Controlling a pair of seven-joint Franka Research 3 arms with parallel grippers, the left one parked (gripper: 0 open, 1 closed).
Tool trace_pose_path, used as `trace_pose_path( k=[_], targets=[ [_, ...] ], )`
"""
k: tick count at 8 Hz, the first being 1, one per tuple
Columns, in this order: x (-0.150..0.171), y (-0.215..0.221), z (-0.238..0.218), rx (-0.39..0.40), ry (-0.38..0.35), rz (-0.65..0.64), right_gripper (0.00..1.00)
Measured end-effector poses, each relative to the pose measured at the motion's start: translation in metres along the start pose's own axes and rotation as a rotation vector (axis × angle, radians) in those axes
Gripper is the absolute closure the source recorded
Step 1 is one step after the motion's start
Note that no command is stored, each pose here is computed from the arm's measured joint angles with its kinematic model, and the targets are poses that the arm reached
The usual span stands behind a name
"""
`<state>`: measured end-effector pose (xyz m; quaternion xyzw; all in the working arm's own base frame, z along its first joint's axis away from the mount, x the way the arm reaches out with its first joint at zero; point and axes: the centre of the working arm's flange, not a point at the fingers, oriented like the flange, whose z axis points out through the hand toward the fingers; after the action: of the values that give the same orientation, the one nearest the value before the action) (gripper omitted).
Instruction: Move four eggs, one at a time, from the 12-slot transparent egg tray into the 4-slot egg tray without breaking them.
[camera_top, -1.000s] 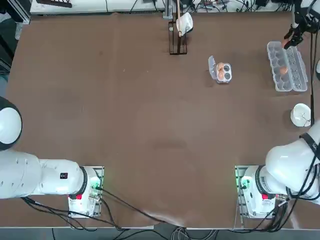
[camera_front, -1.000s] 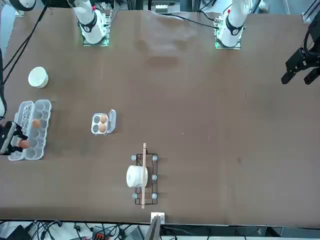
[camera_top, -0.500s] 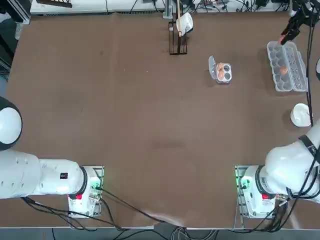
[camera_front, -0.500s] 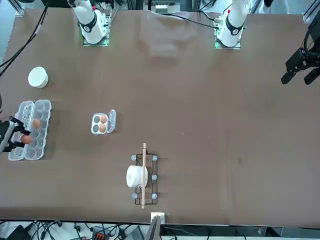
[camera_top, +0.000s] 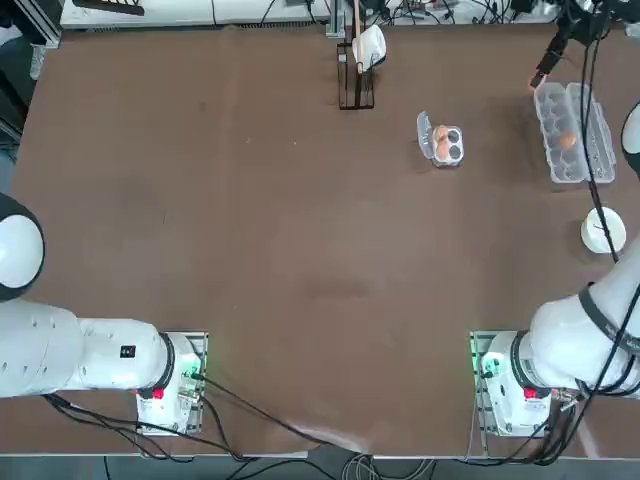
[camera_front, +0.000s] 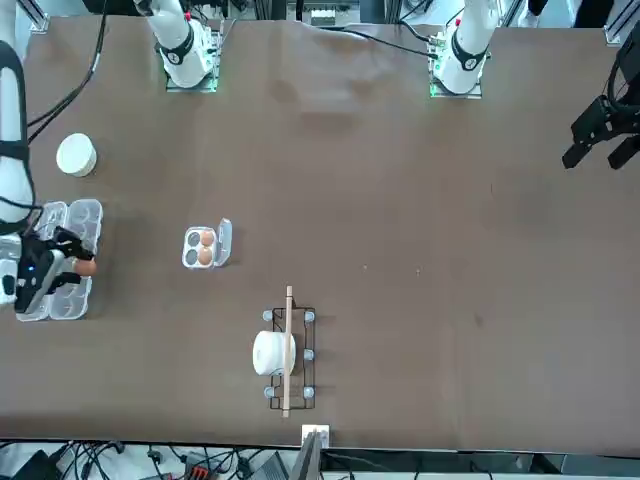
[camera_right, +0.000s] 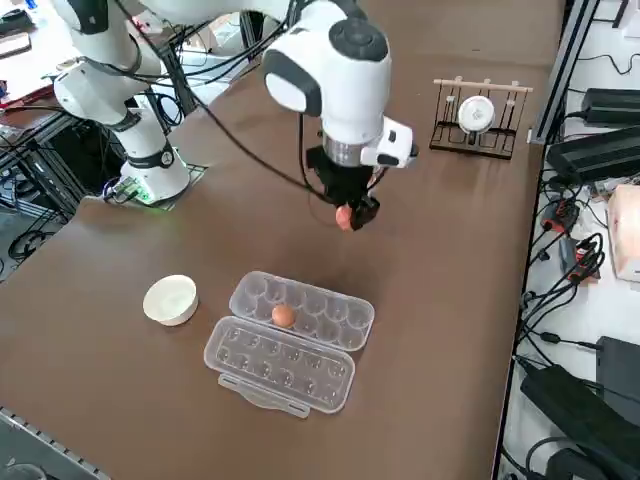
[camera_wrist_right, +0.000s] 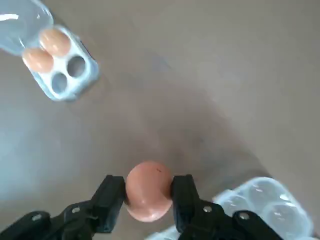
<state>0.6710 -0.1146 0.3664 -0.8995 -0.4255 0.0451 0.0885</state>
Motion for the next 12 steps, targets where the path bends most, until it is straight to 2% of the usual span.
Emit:
trace_pose_path(
  k=[3,5,9,12],
  targets=[
    [0.045,-0.056,0.012,-0.024,-0.008,0.153,0.44],
    [0.071,-0.084,0.039,-0.051,0.001,0.239,0.44],
    [0.091,-0.131,0.094,-0.098,0.035,0.348,0.44],
    [0.1,-0.161,0.116,-0.11,0.042,0.394,0.44]
  ],
)
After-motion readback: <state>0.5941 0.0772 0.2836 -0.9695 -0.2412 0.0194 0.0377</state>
